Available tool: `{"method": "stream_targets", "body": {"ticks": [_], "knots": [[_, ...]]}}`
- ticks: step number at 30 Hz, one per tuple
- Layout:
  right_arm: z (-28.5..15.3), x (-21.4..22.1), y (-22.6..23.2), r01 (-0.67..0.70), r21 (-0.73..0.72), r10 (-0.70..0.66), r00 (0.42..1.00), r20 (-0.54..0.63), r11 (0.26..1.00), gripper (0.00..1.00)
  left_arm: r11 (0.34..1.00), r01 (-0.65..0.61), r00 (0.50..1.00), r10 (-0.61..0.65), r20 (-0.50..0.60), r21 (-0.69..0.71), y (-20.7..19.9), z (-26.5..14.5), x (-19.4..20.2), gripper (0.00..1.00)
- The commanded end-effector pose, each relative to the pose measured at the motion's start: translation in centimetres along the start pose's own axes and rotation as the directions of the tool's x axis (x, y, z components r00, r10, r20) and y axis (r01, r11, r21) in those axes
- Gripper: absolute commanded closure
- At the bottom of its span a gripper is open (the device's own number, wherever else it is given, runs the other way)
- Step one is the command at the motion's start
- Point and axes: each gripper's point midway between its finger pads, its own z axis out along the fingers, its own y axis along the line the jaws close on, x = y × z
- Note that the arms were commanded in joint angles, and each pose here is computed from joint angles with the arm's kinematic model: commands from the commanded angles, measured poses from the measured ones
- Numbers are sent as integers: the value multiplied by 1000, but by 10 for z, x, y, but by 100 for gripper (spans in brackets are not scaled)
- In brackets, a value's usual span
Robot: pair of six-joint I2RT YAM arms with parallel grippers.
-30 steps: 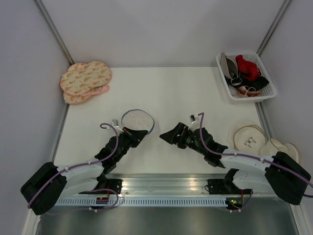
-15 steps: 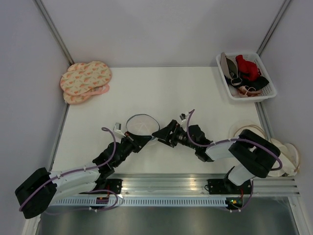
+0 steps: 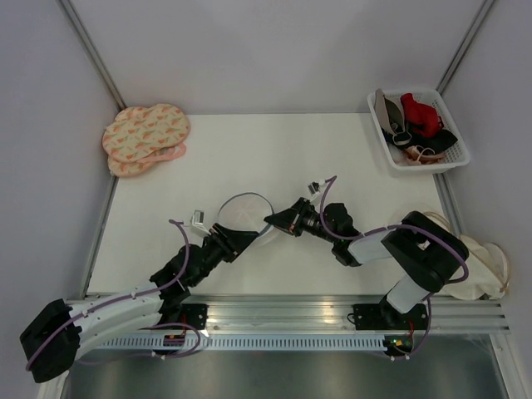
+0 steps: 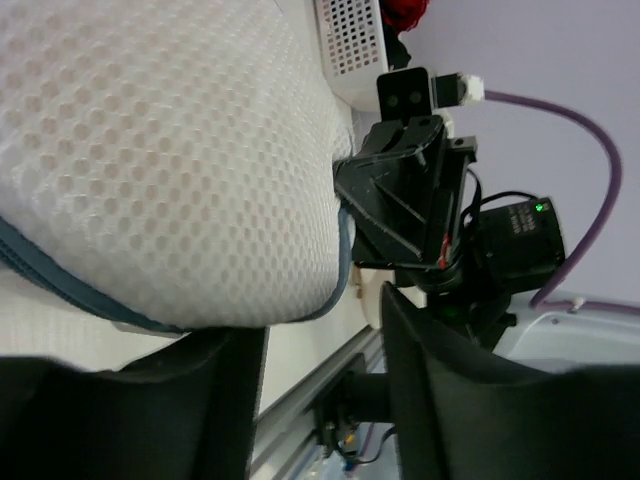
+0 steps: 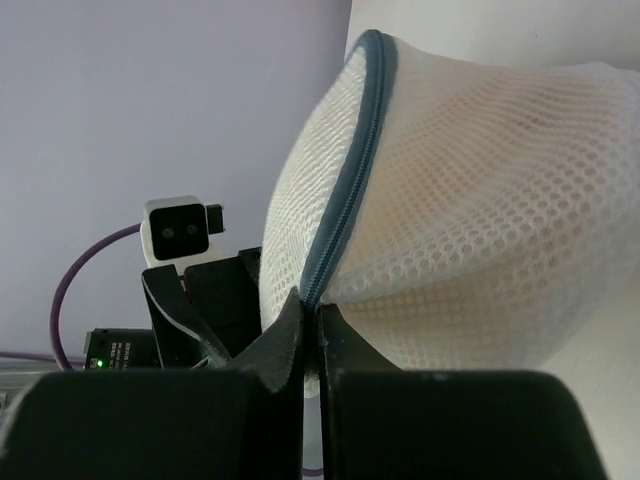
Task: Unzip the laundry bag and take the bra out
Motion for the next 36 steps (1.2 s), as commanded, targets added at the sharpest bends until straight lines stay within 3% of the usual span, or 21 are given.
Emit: {"method": "stream_targets", "body": {"ticks": [1,2,5,7,9,11,12,14,15,21,24,25,27,28,29,36], "knots": [[-8,-8,12,77,-36,-77,997,11,996,100,999,-45,999,44,-26,-5,1,-3,4,45],[-13,-13,13,88,-33,-87,996,22,996,100,999,-50,998,50,-22,5,-4,-4,2,25],[-28,-10,-6,114,43,-113,993,-26,993,100,995,-103,994,103,-22,1,-10,-6,-2,1],[-39,-10,-24,151,101,-142,986,-87,983,100,989,-150,988,150,-25,10,-17,-7,-4,0],[-52,-10,-49,147,207,-115,981,-157,967,100,982,-185,982,183,-46,-35,-7,-9,-2,0],[-60,-20,-65,225,261,-176,964,-198,939,100,967,-232,972,225,-72,-109,9,-12,-2,0],[-73,-11,-86,204,360,-116,961,-253,910,100,961,-245,968,236,-81,-130,15,-13,-1,0],[-80,-25,-104,299,426,-183,939,-293,854,100,947,-278,959,265,-96,-161,26,-15,0,0],[-95,-19,-120,297,504,-136,934,-331,811,100,937,-296,955,284,-91,-186,33,-15,-2,0],[-117,-44,-148,369,663,-176,923,-341,652,99,904,-378,926,375,-54,-201,43,-3,-13,0],[-119,-51,-158,393,697,-181,915,-360,600,100,864,-460,888,444,-123,-204,52,11,-6,0],[-116,-55,-158,398,697,-189,913,-361,596,100,859,-487,873,475,-110,-160,41,21,-8,0],[-117,-55,-168,407,711,-178,909,-376,574,100,842,-521,849,493,-191,-140,56,33,5,0],[-117,-54,-172,407,715,-166,908,-385,569,100,855,-513,853,497,-161,-76,39,44,4,0],[-116,-54,-174,410,712,-165,906,-390,570,100,853,-519,839,496,-222,-56,49,48,17,1],[-114,-61,-173,430,711,-192,899,-394,556,99,830,-522,807,555,-201,196,10,67,37,6]]}}
